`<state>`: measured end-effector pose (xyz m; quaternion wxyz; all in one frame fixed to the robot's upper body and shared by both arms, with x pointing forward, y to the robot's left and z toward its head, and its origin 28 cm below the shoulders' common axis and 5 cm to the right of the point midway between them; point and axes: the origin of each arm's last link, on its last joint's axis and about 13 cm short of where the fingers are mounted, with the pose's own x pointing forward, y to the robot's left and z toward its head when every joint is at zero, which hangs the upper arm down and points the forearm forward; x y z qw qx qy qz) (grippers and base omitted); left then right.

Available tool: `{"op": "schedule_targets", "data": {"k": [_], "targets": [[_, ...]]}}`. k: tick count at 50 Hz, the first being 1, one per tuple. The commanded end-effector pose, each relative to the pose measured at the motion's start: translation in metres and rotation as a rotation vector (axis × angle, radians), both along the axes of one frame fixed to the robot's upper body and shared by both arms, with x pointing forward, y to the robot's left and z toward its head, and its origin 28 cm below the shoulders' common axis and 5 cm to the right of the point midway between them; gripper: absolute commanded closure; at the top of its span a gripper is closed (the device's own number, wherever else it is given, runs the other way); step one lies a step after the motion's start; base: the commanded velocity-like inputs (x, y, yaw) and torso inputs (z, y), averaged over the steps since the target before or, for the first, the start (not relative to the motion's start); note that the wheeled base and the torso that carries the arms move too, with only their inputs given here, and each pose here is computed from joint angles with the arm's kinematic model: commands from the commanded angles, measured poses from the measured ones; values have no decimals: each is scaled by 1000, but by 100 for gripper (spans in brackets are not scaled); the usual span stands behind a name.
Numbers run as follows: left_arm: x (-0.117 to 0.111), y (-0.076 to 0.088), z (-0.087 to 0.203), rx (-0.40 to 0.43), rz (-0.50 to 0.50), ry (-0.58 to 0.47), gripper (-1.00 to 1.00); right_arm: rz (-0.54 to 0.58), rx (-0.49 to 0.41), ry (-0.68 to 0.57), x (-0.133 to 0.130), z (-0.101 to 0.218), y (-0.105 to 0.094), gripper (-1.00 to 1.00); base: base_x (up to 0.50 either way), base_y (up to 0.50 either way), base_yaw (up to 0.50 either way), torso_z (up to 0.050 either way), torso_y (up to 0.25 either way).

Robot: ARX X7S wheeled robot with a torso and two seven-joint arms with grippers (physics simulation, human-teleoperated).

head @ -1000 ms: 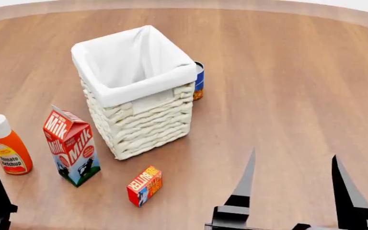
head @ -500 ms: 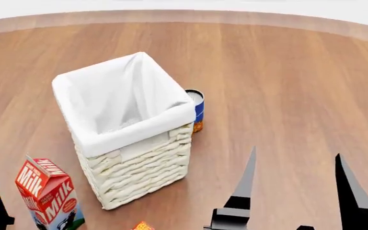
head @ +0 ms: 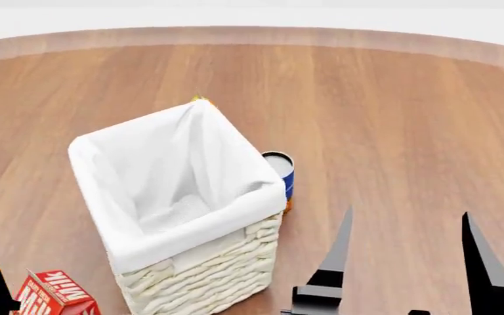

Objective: Pick up the butter and put it in the basket.

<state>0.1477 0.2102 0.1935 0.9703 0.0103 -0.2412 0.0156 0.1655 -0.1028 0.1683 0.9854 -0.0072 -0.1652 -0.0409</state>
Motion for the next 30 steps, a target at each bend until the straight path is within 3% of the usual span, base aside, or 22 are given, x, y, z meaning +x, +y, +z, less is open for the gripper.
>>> {"op": "schedule_targets", "data": {"k": [1,21,23,24,26,30], "targets": [[1,0,-1,-1,0,2,-100,-9,-52,5,-1,0,2,-100,0,500,0,0,0],[0,0,0,-2,1,5,-100,3,-49,4,-1,0,2,-100,0,500,0,0,0],[-1,0,-1,-1,0,6,-100,7,-6,-9,-1,1,2,-100,0,500,0,0,0],[-1,0,0,-1,0,6,-100,4,-18,-5,-1,1,1,-100,0,477,0,0,0],[-1,0,-1,0,0,8,-100,-38,-125,6,0,0,3,-100,0,119,0,0,0],[-1,0,0,-6,-7,10,-100,-45,-86,-7,1,-2,1,-100,0,0,0,0,0]]}}
